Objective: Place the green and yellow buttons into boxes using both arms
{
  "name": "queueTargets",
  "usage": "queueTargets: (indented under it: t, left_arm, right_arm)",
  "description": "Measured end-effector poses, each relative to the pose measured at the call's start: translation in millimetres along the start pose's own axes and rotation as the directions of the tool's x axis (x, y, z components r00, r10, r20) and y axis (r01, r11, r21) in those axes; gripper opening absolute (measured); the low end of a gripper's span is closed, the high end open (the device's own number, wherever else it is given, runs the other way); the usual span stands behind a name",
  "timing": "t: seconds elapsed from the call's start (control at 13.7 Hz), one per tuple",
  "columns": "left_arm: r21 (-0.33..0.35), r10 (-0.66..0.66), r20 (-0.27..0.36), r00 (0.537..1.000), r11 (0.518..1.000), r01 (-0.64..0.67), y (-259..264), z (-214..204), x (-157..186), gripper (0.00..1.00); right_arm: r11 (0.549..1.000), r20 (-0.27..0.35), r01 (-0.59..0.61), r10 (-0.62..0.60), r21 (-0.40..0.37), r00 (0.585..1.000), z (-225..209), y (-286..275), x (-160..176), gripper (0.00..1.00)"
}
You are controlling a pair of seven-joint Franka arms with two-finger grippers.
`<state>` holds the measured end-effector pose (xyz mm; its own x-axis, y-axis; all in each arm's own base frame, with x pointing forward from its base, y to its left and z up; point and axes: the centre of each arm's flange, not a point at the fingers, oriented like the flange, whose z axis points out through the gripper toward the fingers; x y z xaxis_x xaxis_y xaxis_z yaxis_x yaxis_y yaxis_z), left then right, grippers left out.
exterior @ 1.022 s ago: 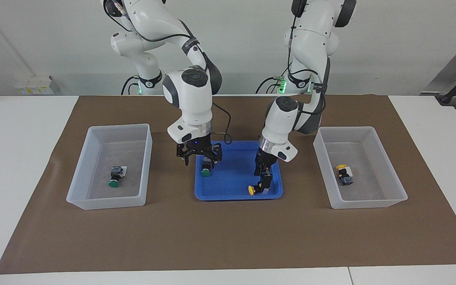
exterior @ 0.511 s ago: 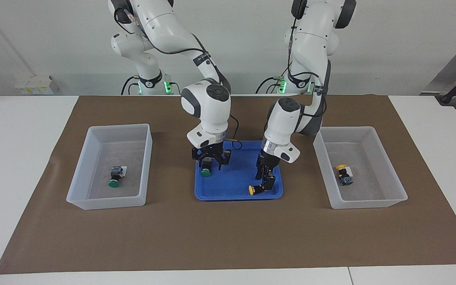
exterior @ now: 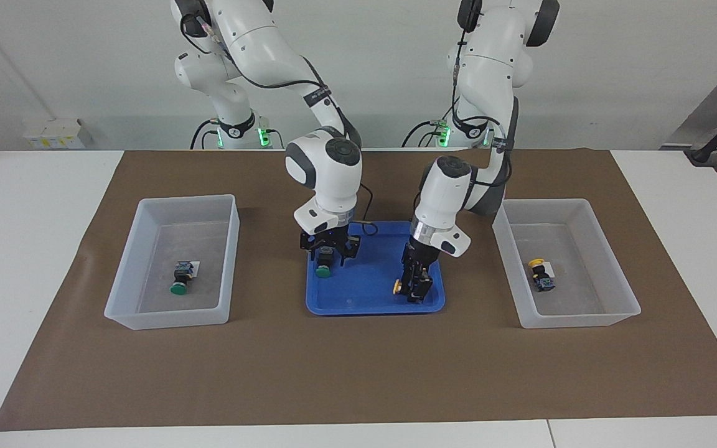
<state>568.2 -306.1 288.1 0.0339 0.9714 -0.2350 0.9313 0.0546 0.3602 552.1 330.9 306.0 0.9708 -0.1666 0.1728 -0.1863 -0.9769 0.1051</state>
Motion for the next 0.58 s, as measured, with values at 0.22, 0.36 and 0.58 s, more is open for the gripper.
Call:
queueTargets:
  t: [0.22,0.36,0.58]
  left_arm:
    - [-0.006,0.002,0.004,1.000,1.000,-0.002,-4.6,2.1,0.9,0.52]
    - [-0.002,0.003,0.002,1.000,1.000,-0.003,-6.3,3.3,1.5,0.24]
    - [0.007,0.055,-0.012,0.998,0.998,-0.055,-7.5,2.9,-5.0,0.00]
  right_arm:
    - [1.000,-0.010,0.003,-0.003,0.014,1.000,0.3,-1.1,-0.8,0.79]
    - [0.999,-0.020,0.009,-0.009,0.034,1.000,4.9,-2.6,-5.2,0.78]
    - [0.999,-0.023,0.013,-0.012,0.041,1.000,8.3,-2.9,-8.2,0.77]
